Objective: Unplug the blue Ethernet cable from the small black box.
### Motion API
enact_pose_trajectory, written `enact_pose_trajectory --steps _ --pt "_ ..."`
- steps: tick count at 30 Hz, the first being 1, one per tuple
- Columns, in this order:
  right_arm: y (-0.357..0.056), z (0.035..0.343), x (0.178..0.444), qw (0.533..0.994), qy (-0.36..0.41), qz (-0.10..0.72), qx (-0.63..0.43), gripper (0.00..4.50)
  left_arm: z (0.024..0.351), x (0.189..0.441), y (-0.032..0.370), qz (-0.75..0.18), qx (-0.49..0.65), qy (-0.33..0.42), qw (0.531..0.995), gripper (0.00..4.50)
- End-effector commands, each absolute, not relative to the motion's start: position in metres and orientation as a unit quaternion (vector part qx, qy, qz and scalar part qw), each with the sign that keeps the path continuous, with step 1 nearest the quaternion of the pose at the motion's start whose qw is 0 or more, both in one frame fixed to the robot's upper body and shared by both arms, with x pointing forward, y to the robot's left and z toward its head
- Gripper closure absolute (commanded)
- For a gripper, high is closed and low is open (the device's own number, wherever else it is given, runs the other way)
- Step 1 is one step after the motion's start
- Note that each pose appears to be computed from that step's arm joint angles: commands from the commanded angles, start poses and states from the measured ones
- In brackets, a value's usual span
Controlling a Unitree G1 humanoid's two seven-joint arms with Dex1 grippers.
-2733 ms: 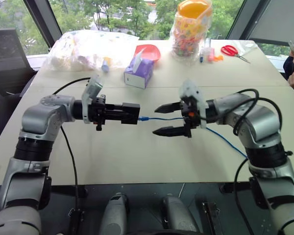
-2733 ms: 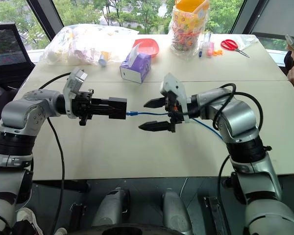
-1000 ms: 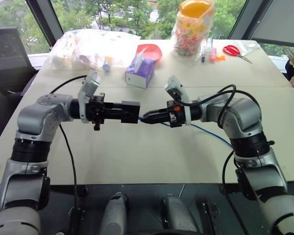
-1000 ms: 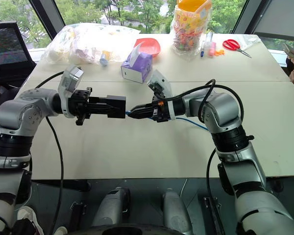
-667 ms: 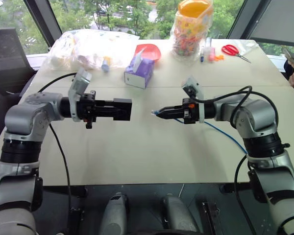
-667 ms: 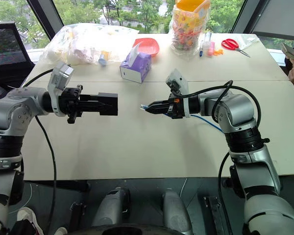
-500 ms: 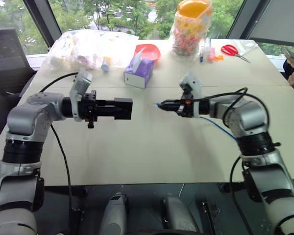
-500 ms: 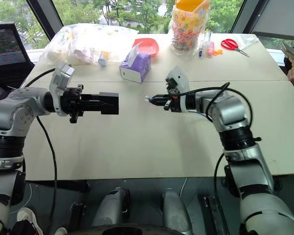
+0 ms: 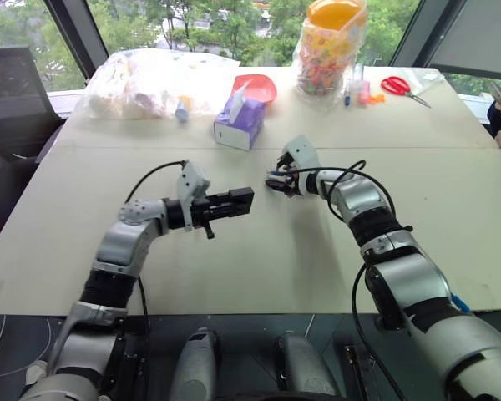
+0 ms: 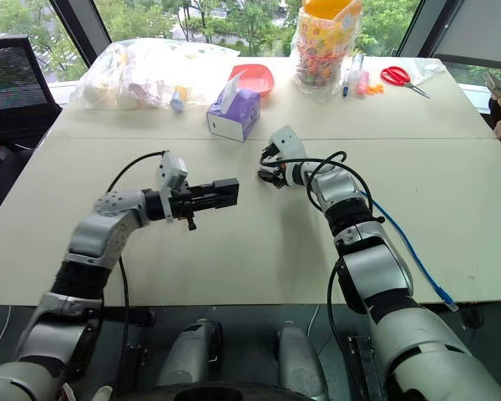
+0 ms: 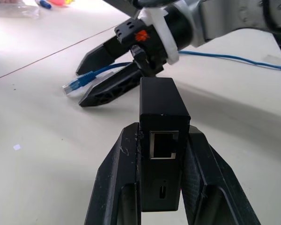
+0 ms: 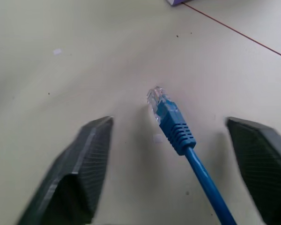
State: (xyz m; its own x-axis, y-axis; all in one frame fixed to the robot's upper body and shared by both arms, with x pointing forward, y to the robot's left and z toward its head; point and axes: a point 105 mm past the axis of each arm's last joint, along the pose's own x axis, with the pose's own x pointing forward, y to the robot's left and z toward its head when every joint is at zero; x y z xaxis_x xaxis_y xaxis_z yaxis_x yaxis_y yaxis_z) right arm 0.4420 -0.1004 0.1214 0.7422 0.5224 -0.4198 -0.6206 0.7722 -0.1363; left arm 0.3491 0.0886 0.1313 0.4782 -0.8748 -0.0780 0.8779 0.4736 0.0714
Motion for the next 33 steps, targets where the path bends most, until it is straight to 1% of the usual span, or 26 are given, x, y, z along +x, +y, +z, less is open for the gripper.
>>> enact_pose_trajectory --steps 1,5,9,14,17,19,20,22,26,30,33 --pt "-0.116 0.161 0.444 0.938 0.130 0.294 -0.127 0.05 0.142 0.365 0.086 -0.464 0.064 -0.039 0.883 4.00" --pt "-0.136 0.177 0.431 0.947 0.112 0.274 -0.123 0.05 0.138 0.374 0.079 -0.441 0.067 -0.061 0.893 4.00" --pt "-0.149 0.176 0.399 0.946 0.122 0.280 -0.112 0.05 0.125 0.381 0.077 -0.420 0.077 -0.065 0.902 4.00" --pt "-0.127 0.142 0.343 0.919 0.174 0.339 -0.099 0.05 0.093 0.387 0.080 -0.403 0.090 -0.031 0.910 4.00" --pt "-0.116 0.134 0.324 0.909 0.186 0.360 -0.095 0.05 0.079 0.386 0.090 -0.401 0.093 -0.013 0.911 4.00" --pt "-0.112 0.133 0.314 0.905 0.191 0.369 -0.087 0.00 0.073 0.383 0.100 -0.400 0.097 -0.005 0.911 2.95" --pt "-0.112 0.133 0.310 0.904 0.191 0.373 -0.088 0.00 0.072 0.382 0.105 -0.398 0.099 -0.003 0.912 2.60" --pt "-0.112 0.134 0.306 0.902 0.193 0.375 -0.090 0.00 0.073 0.381 0.113 -0.395 0.099 -0.002 0.914 1.71" --pt "-0.118 0.140 0.299 0.900 0.191 0.380 -0.089 0.00 0.086 0.373 0.131 -0.396 0.085 -0.007 0.914 0.11" --pt "-0.126 0.145 0.293 0.897 0.190 0.387 -0.101 0.00 0.105 0.360 0.145 -0.407 0.072 -0.001 0.910 0.05" --pt "-0.130 0.155 0.290 0.893 0.182 0.396 -0.110 0.00 0.129 0.347 0.152 -0.421 0.064 -0.006 0.905 0.05"
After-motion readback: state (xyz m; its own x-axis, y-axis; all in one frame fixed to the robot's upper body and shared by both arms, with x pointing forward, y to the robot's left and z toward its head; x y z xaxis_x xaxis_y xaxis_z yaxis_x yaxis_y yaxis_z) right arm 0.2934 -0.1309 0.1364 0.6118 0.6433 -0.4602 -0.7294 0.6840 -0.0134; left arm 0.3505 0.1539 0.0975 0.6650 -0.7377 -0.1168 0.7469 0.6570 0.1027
